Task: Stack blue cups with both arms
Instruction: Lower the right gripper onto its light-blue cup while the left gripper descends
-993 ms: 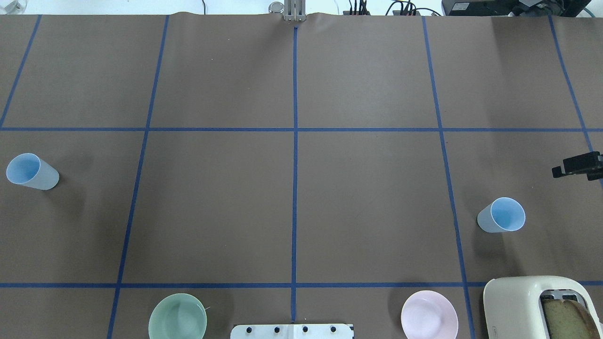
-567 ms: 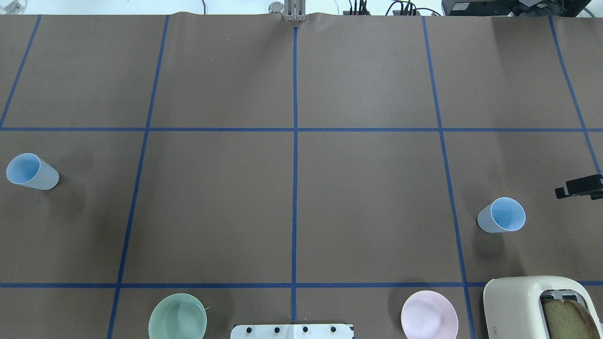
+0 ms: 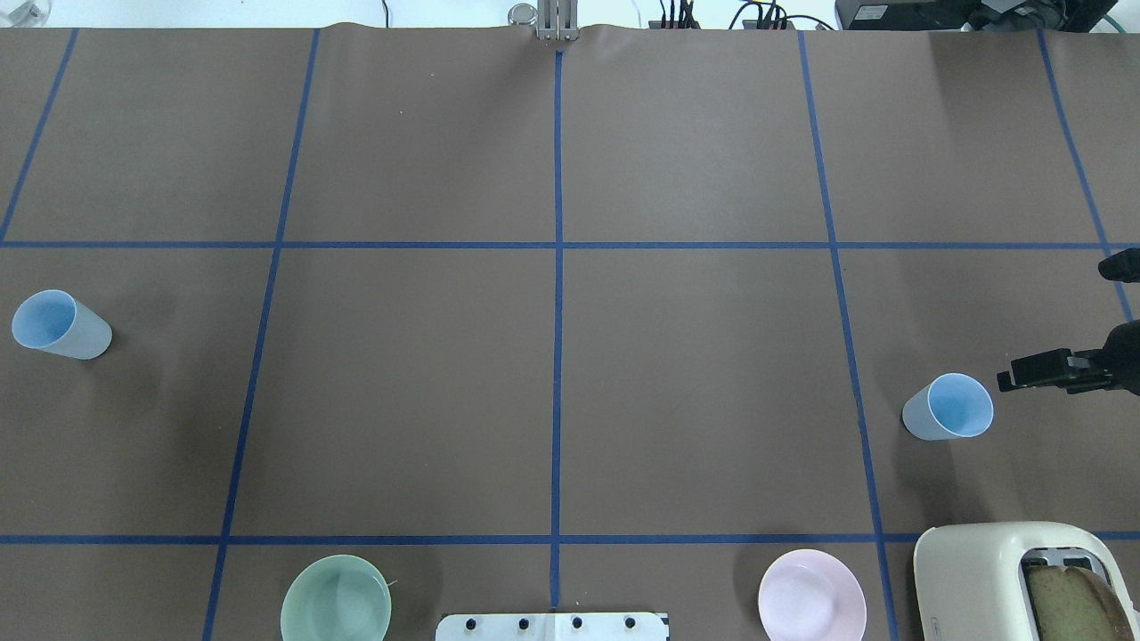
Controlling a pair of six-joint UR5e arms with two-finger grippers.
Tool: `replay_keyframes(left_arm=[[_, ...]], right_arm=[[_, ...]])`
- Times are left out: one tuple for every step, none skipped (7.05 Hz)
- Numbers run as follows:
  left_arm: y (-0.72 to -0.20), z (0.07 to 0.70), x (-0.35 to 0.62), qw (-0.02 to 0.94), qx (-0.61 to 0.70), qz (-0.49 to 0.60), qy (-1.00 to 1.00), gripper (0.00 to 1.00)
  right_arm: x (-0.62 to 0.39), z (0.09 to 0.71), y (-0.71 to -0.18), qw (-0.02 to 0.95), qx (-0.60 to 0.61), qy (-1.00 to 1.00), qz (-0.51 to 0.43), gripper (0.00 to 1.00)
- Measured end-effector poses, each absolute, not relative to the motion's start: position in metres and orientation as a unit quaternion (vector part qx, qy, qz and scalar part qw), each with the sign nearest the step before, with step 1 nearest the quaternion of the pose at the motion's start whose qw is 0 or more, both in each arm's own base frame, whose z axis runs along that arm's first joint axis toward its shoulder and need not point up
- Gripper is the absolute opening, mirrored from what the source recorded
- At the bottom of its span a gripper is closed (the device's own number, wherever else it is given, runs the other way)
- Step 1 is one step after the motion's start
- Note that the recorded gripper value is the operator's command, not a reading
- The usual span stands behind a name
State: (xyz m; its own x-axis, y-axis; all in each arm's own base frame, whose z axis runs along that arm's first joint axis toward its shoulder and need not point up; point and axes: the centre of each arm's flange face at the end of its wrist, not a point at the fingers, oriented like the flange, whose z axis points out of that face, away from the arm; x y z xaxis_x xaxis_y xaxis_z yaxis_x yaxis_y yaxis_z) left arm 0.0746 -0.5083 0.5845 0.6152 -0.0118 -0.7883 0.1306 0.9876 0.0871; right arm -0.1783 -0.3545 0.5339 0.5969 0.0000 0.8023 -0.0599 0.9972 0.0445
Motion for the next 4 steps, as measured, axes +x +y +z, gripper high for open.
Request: replay_keyframes(left_arm=[[-0.507,0.586,0.081,0.895,0.069,-0.032,0.439,0.98],[-0.506,0.589,0.088,0.895,0.070,-0.025,0.439,0.98],[-0.504,0.596,0.095,0.897,0.073,-0.019,0.436,0.98],[-0.501,0.606,0.100,0.897,0.080,-0.016,0.433,0.98]], right_arm=[[-0.186,0.535,-0.360,0.894,0.035,-0.447,0.017,1.00],[-0.191,0.536,-0.365,0.894,0.037,-0.445,0.018,1.00],[-0.192,0.538,-0.368,0.895,0.038,-0.445,0.018,1.00],[-0.193,0.538,-0.369,0.895,0.038,-0.445,0.018,1.00]])
